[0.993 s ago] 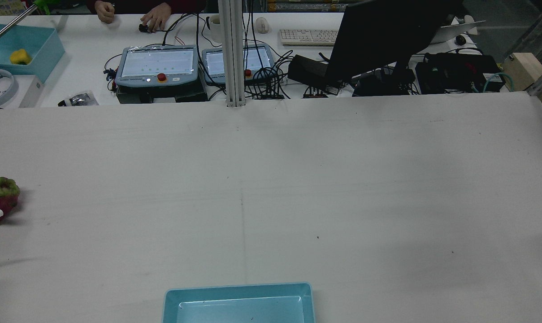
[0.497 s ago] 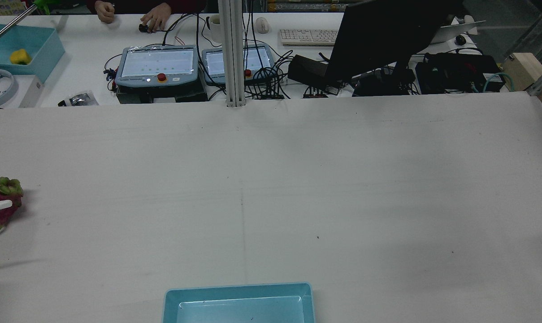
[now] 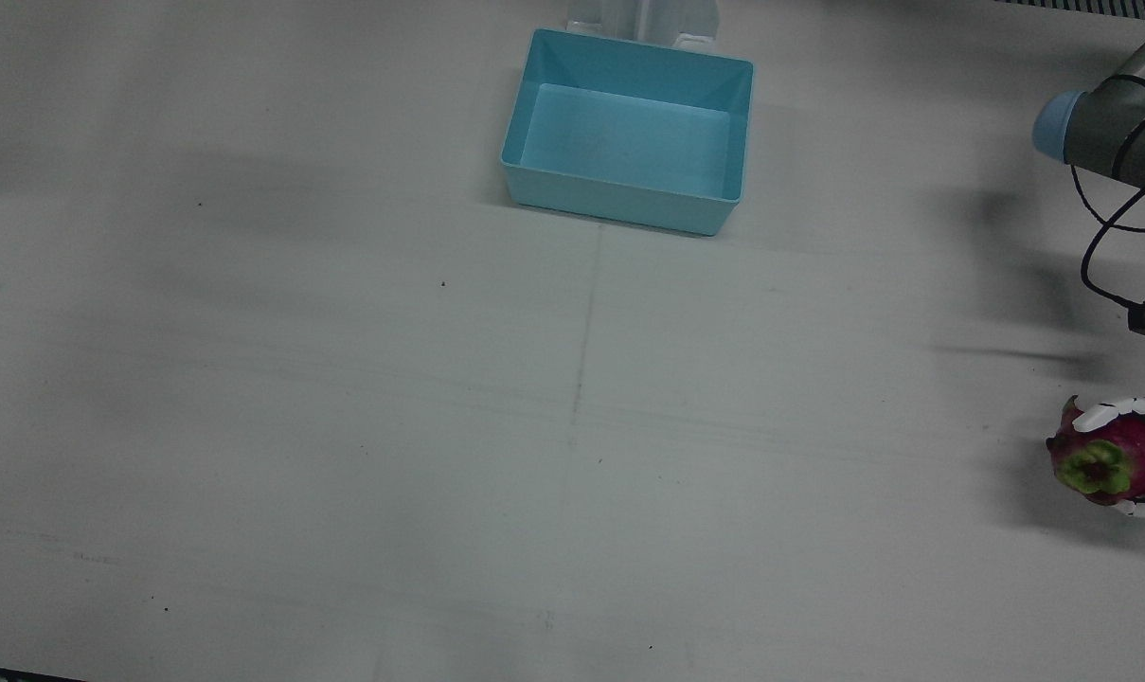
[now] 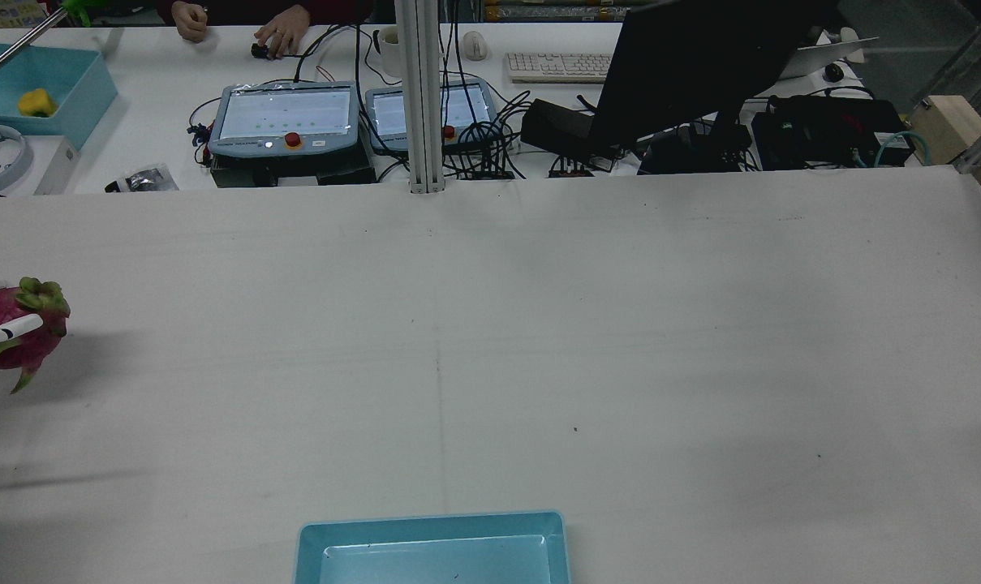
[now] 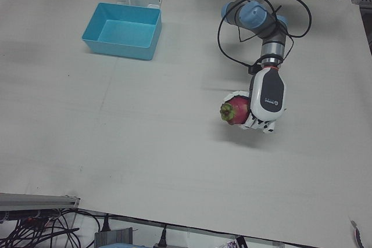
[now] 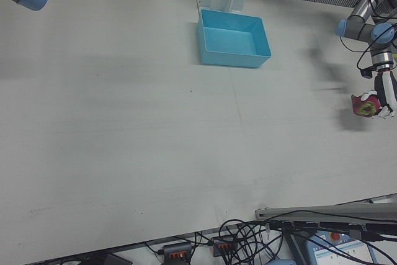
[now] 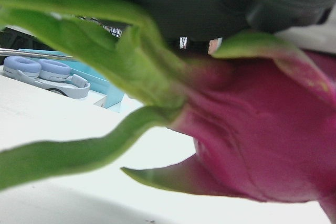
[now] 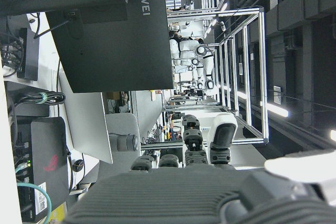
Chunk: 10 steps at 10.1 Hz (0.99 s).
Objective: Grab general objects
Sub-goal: 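Lift the dragon fruit and carry it toward the blue tray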
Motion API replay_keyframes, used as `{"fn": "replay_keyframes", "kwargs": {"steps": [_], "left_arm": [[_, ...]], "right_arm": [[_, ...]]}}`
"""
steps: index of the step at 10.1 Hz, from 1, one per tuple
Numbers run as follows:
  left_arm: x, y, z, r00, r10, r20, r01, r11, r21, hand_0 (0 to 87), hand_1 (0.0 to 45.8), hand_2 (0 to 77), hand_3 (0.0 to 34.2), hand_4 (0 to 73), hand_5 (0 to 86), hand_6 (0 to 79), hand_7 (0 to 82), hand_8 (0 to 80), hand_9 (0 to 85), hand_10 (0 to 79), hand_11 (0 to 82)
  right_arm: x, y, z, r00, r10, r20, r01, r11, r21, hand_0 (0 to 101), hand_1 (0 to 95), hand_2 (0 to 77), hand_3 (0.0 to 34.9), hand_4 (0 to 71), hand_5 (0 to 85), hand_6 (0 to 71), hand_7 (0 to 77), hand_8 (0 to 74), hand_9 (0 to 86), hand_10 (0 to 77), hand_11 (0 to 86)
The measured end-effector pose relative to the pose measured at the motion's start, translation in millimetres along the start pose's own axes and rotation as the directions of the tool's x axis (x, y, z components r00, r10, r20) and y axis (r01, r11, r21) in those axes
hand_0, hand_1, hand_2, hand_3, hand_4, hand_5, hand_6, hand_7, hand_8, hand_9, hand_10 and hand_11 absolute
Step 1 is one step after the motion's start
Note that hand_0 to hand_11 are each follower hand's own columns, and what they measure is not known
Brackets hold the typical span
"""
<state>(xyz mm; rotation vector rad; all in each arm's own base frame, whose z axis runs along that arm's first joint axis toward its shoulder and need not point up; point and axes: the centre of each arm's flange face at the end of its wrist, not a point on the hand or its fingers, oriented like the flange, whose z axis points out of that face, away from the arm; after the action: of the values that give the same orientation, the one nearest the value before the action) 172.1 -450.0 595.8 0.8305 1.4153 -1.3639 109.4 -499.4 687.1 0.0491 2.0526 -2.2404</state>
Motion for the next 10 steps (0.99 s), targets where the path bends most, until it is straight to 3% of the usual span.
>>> {"fn": "replay_keyframes", "kwargs": {"steps": [2, 4, 6, 7, 8, 10], "left_arm": [[22.0, 10.0, -3.8, 0.999, -0.042, -0.017, 0.041, 0.999, -0.034, 6.6, 0.0, 31.1, 0.0, 39.8, 37.6, 69.8, 49.1, 66.5, 72.0, 14.2, 70.4], [41.9, 25.3, -5.0, 0.994, -0.098, -0.043, 0.092, 0.988, -0.123, 5.8, 0.0, 31.6, 0.0, 39.8, 37.6, 69.8, 49.1, 66.5, 67.1, 14.2, 70.4], [59.2, 46.2, -3.3, 0.984, -0.163, -0.078, 0.137, 0.954, -0.265, 5.5, 0.0, 31.6, 0.0, 39.8, 37.6, 69.3, 49.6, 70.4, 64.4, 14.7, 70.4], [63.4, 54.0, -2.2, 0.975, -0.201, -0.090, 0.163, 0.932, -0.323, 4.9, 0.0, 31.6, 0.0, 39.8, 37.6, 69.3, 49.6, 70.4, 64.4, 14.7, 70.4], [66.5, 63.1, -1.2, 0.964, -0.248, -0.094, 0.193, 0.899, -0.394, 5.2, 0.0, 31.6, 0.0, 39.8, 37.6, 69.3, 49.6, 64.4, 63.3, 14.7, 70.4], [72.7, 79.9, -0.5, 0.931, -0.358, -0.076, 0.267, 0.805, -0.529, 9.2, 0.0, 31.6, 0.0, 40.4, 37.6, 69.8, 49.6, 62.7, 63.3, 14.7, 70.4]], "right_arm": [[0.0, 0.2, 0.0, 1.000, 0.000, 0.000, 0.000, 1.000, -0.001, 0, 6.0, 1.6, 0.0, 0.0, 74.2, 0.0, 0.0, 0.0, 1.1, 0.5, 1.1], [0.0, 0.3, 0.0, 1.000, 0.000, 0.000, 0.000, 1.000, -0.001, 0, 6.0, 1.6, 0.0, 0.0, 74.2, 0.0, 0.0, 0.0, 1.1, 0.0, 1.1], [0.0, 0.4, 0.0, 1.000, 0.000, 0.000, 0.000, 1.000, -0.001, 0, 6.0, 1.6, 0.0, 0.0, 74.2, 0.0, 0.0, 0.0, 1.1, 0.5, 1.1], [0.0, 0.3, 0.0, 1.000, 0.000, 0.000, 0.000, 1.000, -0.001, 0, 6.0, 1.6, 0.0, 0.0, 74.2, 0.0, 0.0, 0.0, 1.1, 0.0, 1.1], [0.0, 0.3, 0.0, 1.000, 0.000, 0.000, 0.000, 1.000, -0.001, 0, 6.0, 1.6, 0.0, 0.0, 74.2, 0.0, 0.0, 0.0, 1.1, 0.0, 1.1], [0.0, 0.3, 0.0, 1.000, 0.000, 0.000, 0.000, 1.000, -0.001, 0, 6.0, 1.6, 0.0, 0.0, 74.2, 0.0, 0.0, 0.0, 1.1, 0.0, 1.1]]}}
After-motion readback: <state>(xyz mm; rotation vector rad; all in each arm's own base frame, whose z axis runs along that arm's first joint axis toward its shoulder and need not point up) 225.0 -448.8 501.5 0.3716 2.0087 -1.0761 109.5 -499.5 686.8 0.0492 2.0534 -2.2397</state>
